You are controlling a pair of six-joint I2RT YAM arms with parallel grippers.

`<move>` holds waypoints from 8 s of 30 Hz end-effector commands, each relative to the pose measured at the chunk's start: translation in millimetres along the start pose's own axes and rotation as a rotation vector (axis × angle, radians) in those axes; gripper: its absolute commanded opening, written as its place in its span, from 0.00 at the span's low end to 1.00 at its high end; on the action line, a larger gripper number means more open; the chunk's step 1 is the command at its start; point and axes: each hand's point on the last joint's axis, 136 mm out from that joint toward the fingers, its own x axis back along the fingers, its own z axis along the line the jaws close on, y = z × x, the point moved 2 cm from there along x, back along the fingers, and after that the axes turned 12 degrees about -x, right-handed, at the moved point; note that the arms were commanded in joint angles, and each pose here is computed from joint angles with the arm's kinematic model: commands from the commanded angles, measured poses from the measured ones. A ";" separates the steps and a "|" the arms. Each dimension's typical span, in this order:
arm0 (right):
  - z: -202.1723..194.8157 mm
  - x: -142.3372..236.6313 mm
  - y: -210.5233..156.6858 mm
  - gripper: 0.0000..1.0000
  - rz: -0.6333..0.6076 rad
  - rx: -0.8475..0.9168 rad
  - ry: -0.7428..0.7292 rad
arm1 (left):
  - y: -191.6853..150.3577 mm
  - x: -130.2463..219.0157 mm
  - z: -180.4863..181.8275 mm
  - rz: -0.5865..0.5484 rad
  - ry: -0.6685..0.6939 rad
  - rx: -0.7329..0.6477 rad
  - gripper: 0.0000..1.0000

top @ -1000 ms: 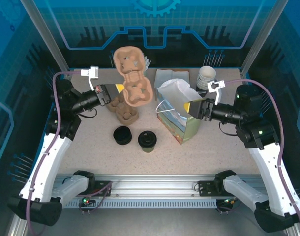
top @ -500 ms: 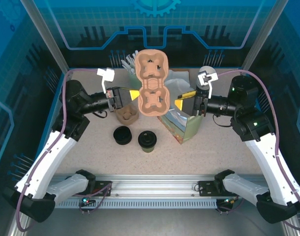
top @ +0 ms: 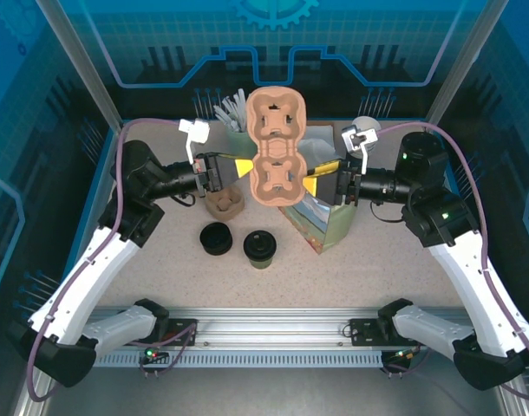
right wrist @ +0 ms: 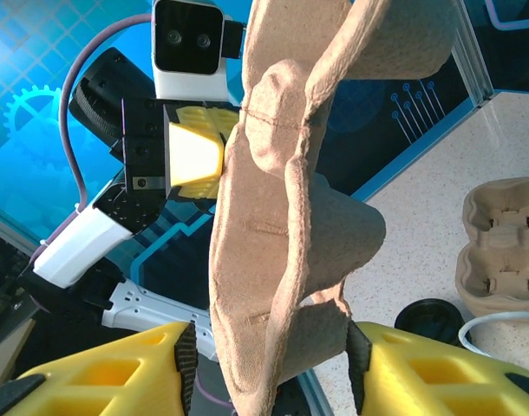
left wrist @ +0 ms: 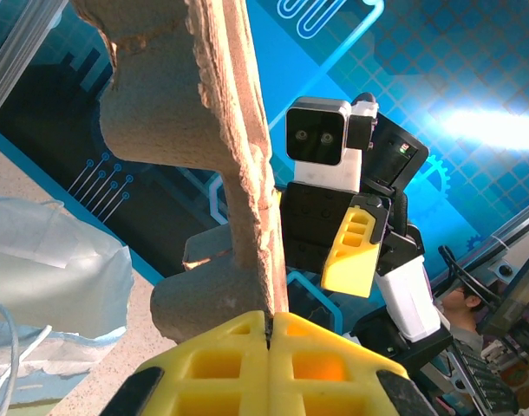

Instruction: Pack the takeout coffee

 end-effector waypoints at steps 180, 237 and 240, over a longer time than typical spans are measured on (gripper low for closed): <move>-251.4 49.4 19.9 0.36 0.201 -0.018 -0.808 | -1.9 -104.3 64.1 0.424 0.547 -0.461 0.44; -161.0 66.1 -38.1 0.00 0.118 -0.013 -0.780 | -105.9 -133.0 56.3 0.638 0.083 -0.271 0.44; -158.1 65.2 -39.1 0.00 0.121 -0.014 -0.770 | -111.0 -134.2 59.5 0.652 0.073 -0.278 0.45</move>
